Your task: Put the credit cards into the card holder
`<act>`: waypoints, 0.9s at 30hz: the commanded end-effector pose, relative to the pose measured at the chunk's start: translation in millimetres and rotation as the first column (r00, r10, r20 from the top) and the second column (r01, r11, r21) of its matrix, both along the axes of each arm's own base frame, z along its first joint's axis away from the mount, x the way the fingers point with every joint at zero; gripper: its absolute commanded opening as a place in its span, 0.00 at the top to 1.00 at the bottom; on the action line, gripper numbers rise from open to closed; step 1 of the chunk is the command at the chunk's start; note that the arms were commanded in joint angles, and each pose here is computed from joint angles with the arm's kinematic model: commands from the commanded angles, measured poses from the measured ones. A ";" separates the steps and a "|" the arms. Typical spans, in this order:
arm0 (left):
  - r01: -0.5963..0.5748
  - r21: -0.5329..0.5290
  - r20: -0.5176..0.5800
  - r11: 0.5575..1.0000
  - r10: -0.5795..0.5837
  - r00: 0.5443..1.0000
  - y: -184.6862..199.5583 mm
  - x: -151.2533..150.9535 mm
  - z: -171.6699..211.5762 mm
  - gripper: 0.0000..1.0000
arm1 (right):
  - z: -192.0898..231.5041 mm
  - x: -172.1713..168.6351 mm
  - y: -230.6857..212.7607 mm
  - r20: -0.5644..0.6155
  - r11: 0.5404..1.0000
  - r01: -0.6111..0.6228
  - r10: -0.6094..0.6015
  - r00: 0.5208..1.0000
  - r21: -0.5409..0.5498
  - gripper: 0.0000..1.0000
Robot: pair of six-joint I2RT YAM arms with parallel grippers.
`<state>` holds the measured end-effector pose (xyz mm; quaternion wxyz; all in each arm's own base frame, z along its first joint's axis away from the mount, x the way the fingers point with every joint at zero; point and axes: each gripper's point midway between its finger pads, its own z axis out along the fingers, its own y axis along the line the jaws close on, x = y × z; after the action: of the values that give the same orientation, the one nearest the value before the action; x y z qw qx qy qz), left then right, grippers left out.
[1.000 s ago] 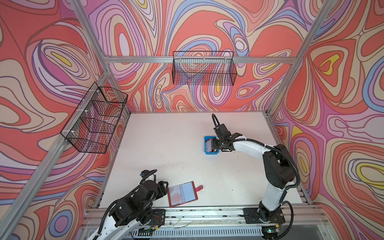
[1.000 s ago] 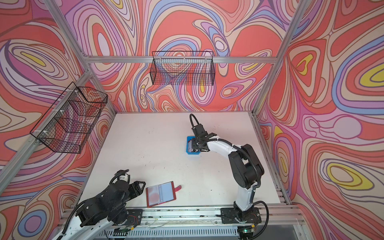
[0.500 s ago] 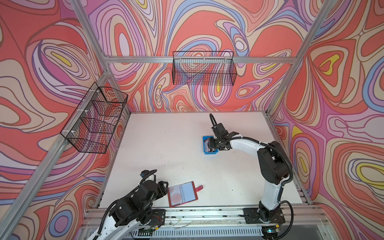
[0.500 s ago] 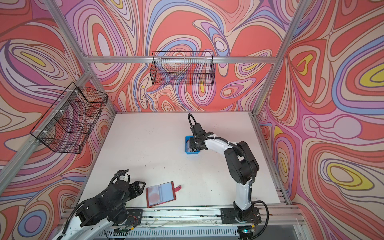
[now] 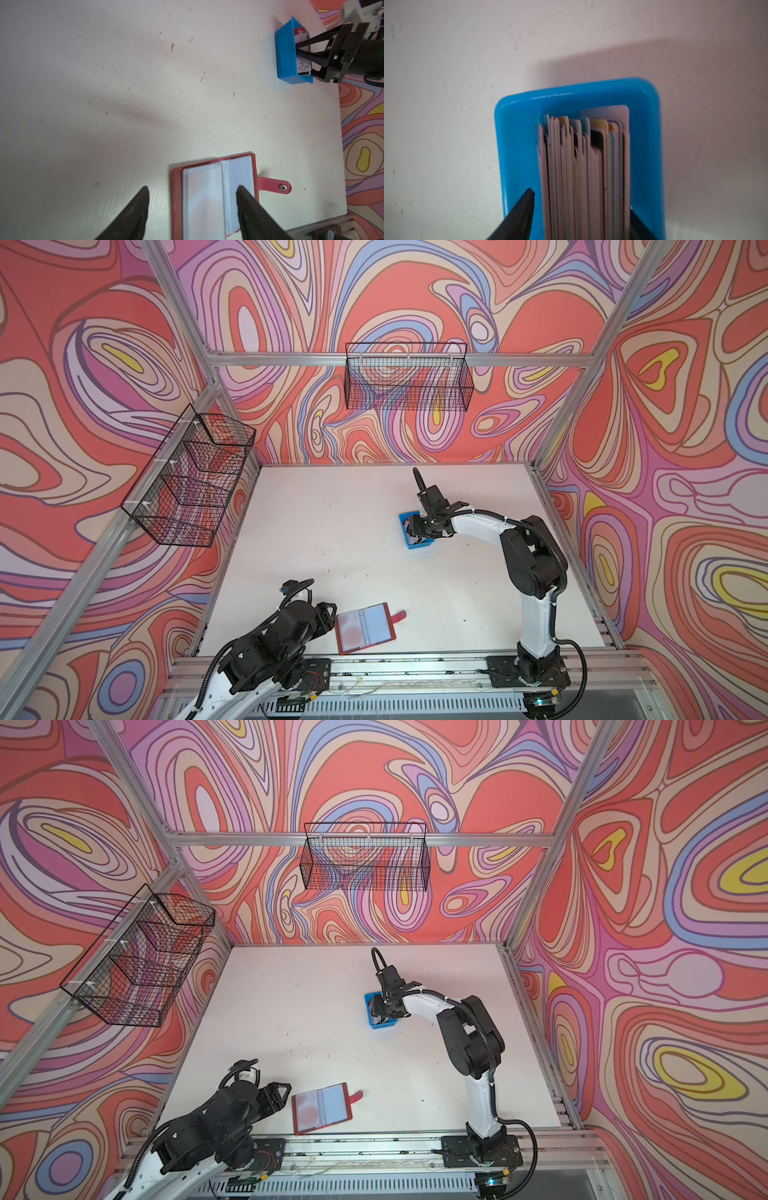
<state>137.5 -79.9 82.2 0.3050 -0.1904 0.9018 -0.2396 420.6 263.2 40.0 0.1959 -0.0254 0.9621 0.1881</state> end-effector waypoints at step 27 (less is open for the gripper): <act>-0.007 0.054 -0.021 0.999 0.008 1.000 9.2 -4.4 -11.2 0.32 | 29.2 1.6 16.3 0.033 0.977 -0.060 0.055 0.998 0.203 0.39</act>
<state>137.6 -80.0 82.3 0.3053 -0.1905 0.9016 -0.2400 419.6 285.6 51.3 0.1806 -0.0349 0.9383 0.2929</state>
